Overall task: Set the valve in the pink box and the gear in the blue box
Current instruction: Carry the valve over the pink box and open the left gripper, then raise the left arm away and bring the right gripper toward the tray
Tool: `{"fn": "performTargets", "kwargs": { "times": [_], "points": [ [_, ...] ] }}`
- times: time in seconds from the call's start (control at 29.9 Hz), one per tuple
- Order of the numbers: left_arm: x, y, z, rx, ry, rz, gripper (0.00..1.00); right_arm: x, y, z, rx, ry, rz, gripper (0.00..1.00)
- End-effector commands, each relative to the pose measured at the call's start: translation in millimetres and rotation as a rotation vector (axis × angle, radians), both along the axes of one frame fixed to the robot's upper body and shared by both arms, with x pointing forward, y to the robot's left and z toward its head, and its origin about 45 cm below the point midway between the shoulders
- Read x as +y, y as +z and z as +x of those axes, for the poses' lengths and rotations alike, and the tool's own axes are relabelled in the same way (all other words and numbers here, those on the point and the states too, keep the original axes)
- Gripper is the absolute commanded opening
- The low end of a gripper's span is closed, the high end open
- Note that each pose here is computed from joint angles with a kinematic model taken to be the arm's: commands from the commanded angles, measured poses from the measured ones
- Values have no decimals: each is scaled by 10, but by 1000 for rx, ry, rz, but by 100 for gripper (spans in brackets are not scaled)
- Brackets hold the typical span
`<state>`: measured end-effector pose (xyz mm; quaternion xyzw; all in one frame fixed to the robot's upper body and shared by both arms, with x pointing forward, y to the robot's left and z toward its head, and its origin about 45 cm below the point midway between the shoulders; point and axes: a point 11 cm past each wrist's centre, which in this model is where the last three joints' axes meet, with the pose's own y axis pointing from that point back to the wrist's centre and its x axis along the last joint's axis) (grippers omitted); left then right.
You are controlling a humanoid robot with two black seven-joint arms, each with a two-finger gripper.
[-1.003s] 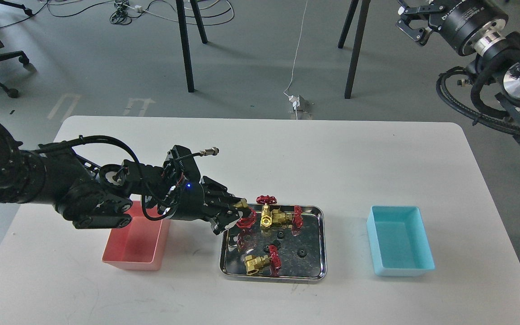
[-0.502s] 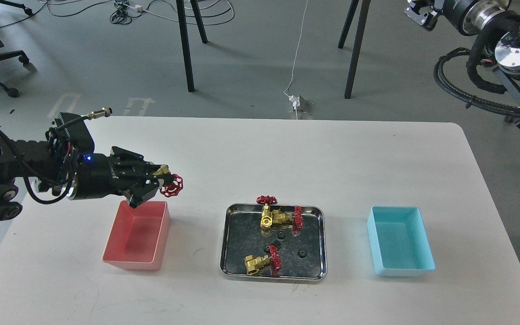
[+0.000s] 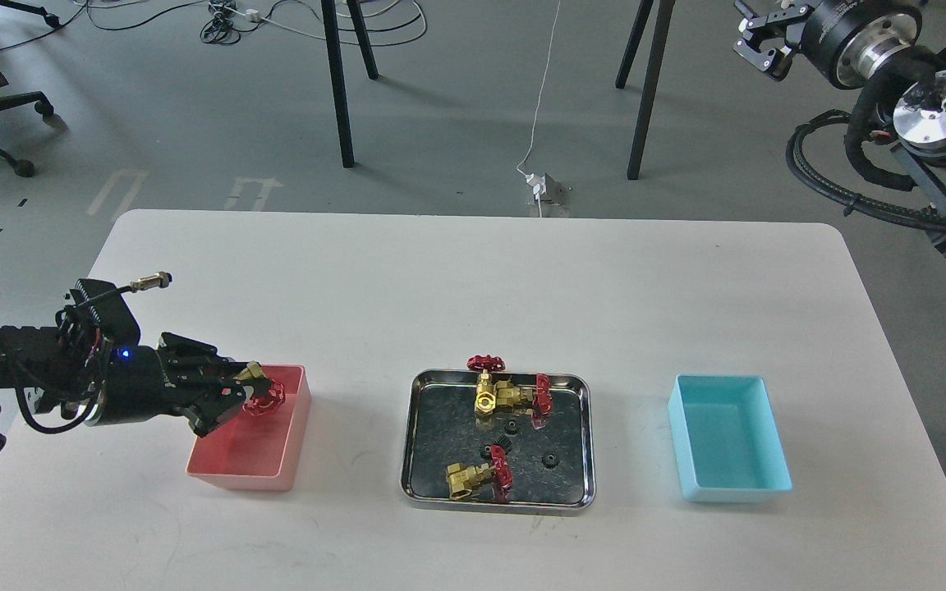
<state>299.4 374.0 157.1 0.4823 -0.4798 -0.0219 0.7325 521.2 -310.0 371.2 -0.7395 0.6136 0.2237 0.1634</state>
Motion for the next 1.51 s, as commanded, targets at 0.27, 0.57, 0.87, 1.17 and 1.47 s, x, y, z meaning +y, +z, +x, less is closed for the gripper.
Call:
{"fn": "performTargets", "kwargs": {
  "times": [0.27,0.57,0.87,1.17,1.47],
  "points": [
    [118,-119,21,0,9,43,23,-19,-130,-30,23,-4,3,100],
    [66,-243,-71,27,15,20,38,-57,-210,-52,37,-9,6,100],
    [-70,-143,49,-14,41,-46,59,-38,-263,-115,30,28,-24,100],
    [-713,1226,836,-98,366,-658,75,566,-517,-517,-155,552,-927,100],
    [-1496,2163,1093,448,546,-1551,81,1112,-1185,-1618,-409,1329,-1622,100]
  ]
}}
